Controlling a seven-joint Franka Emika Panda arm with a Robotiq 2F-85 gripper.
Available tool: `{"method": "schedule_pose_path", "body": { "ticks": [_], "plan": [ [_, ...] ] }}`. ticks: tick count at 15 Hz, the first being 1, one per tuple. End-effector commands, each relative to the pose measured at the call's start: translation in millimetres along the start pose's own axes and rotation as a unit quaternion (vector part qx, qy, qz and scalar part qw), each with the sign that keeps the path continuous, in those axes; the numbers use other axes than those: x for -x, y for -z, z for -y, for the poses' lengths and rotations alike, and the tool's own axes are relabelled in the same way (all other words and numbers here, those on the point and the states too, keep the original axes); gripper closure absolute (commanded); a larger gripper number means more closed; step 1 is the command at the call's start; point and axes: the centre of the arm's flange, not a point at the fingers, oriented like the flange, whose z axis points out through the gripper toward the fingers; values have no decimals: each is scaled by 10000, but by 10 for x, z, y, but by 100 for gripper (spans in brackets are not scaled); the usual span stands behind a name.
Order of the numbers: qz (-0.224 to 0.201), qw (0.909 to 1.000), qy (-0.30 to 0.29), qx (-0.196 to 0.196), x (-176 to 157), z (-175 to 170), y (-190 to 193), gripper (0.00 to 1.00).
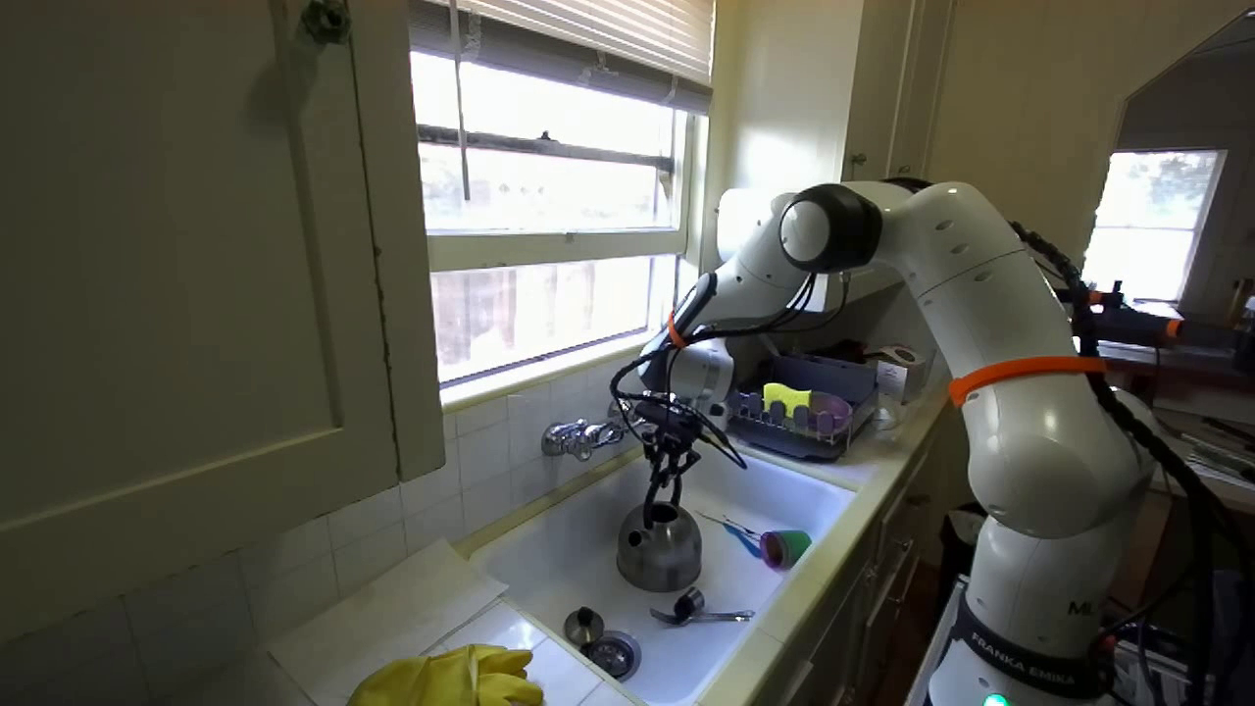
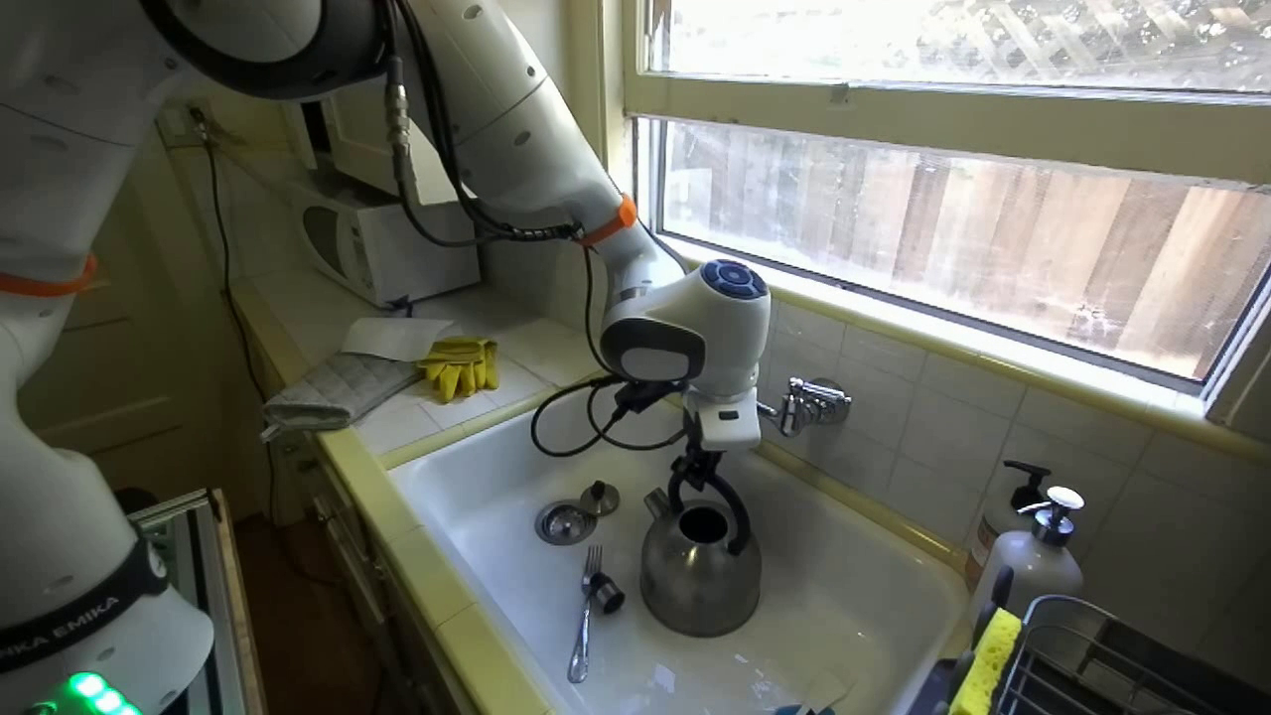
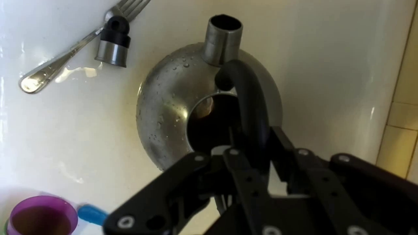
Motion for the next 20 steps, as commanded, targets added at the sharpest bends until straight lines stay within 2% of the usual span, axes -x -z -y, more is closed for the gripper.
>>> {"method": "schedule_pose_path", "body": {
  "ticks": [1, 3, 6, 7, 10, 12, 15, 17, 20],
  "plan": [
    [2, 9999, -65, -154, 40, -118, 200, 39],
    [-108, 9990, 298, -317, 41, -217, 320, 25],
    [74, 9915, 1276, -232, 34, -361, 441, 3],
    [142, 9877, 1548, -168, 47, -422, 473, 0],
    [299, 9708, 2376, -146, 105, -609, 583, 0],
    [401, 9559, 2905, -135, 189, -708, 644, 0],
    [475, 9284, 3685, -59, 478, -773, 661, 0],
    [542, 9075, 4164, -13, 743, -788, 629, 0],
    [557, 8714, 4872, 135, 1143, -740, 458, 0]
  ]
}}
